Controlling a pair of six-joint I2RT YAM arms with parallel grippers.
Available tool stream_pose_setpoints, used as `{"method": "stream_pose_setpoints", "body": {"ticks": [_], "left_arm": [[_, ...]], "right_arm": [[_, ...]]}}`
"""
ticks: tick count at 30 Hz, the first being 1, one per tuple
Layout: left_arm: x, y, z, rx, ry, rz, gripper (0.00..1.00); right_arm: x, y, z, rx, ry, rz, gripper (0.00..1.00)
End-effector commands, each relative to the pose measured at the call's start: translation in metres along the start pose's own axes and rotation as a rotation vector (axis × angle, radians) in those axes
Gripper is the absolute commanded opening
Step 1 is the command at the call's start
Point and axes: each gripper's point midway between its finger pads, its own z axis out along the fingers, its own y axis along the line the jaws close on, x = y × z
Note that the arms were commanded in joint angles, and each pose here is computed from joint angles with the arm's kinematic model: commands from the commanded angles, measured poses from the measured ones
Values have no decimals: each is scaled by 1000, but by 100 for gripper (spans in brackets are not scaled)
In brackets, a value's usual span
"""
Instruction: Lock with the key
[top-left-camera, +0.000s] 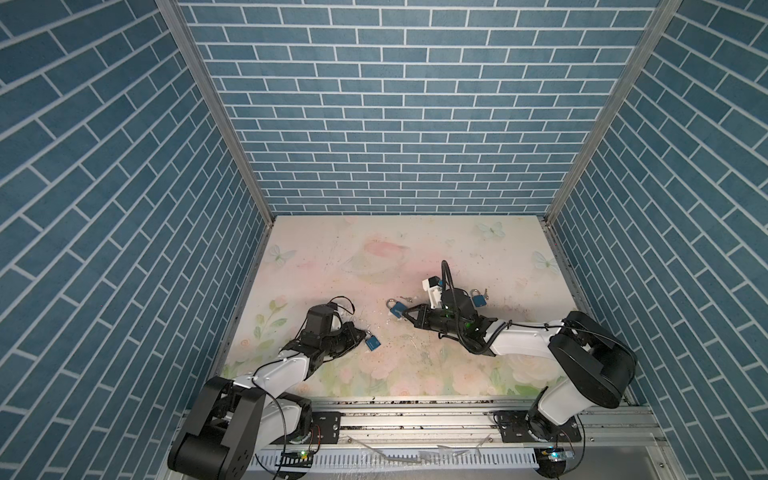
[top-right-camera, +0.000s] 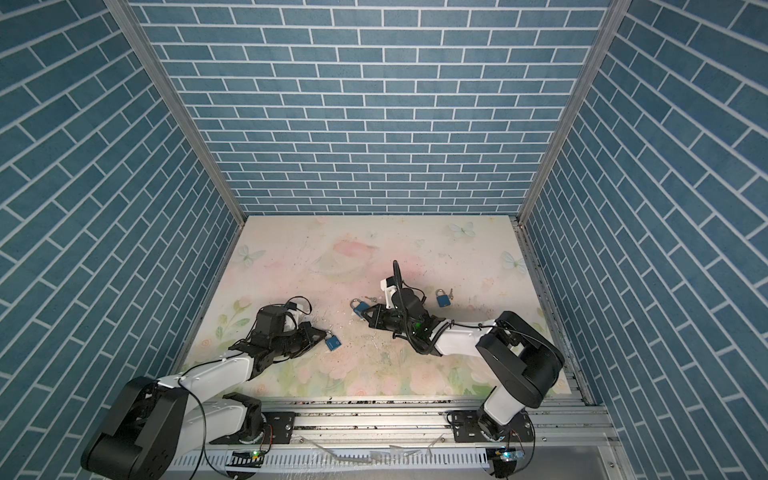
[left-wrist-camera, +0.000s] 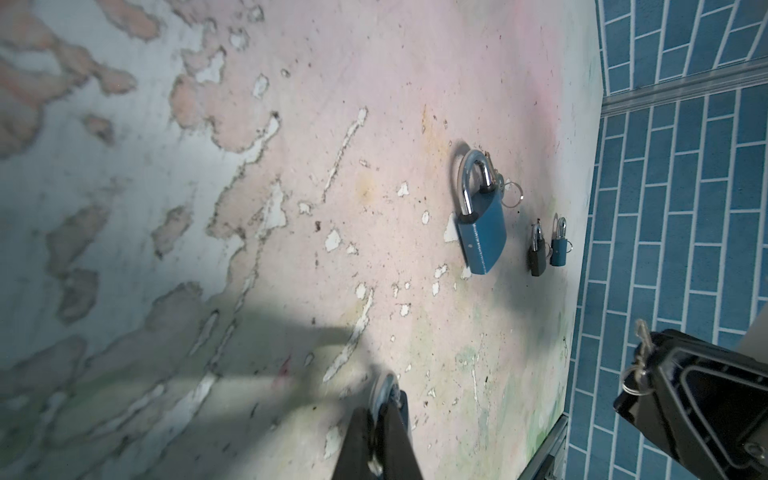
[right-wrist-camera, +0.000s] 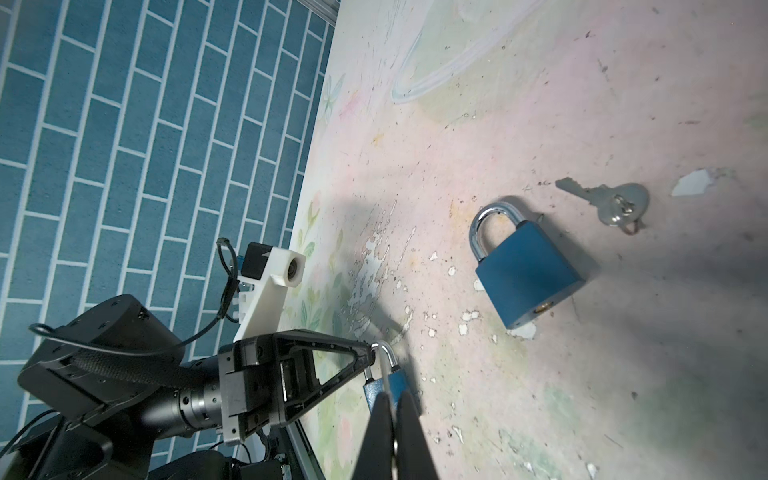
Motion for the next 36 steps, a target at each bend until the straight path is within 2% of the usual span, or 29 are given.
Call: {"method": "stream_pose_setpoints", "body": {"ticks": [1, 4, 11, 18, 21, 31, 36], "left_arm": [[7, 22, -1, -80, 9, -13, 1], [9, 28, -2, -110, 13, -13, 2], [9, 37, -6, -156, 3, -15, 11], [7, 39, -7, -171, -2, -12, 23], [5, 38, -9, -179, -12, -11, 32], [-9, 18, -32, -166, -91, 20, 50], [-19, 4, -52, -165, -153, 34, 56]], "right_arm": [[-8, 8, 9, 0, -27, -31, 0], [-7, 10, 15, 7, -24, -35, 0], [-3, 11, 25, 18, -8, -43, 0], [0, 10, 27, 41, 1, -57, 0], [3, 12, 27, 56, 10, -73, 0], [10, 16, 36, 83, 41, -104, 0], [22, 12, 48, 117, 78, -108, 0]]}}
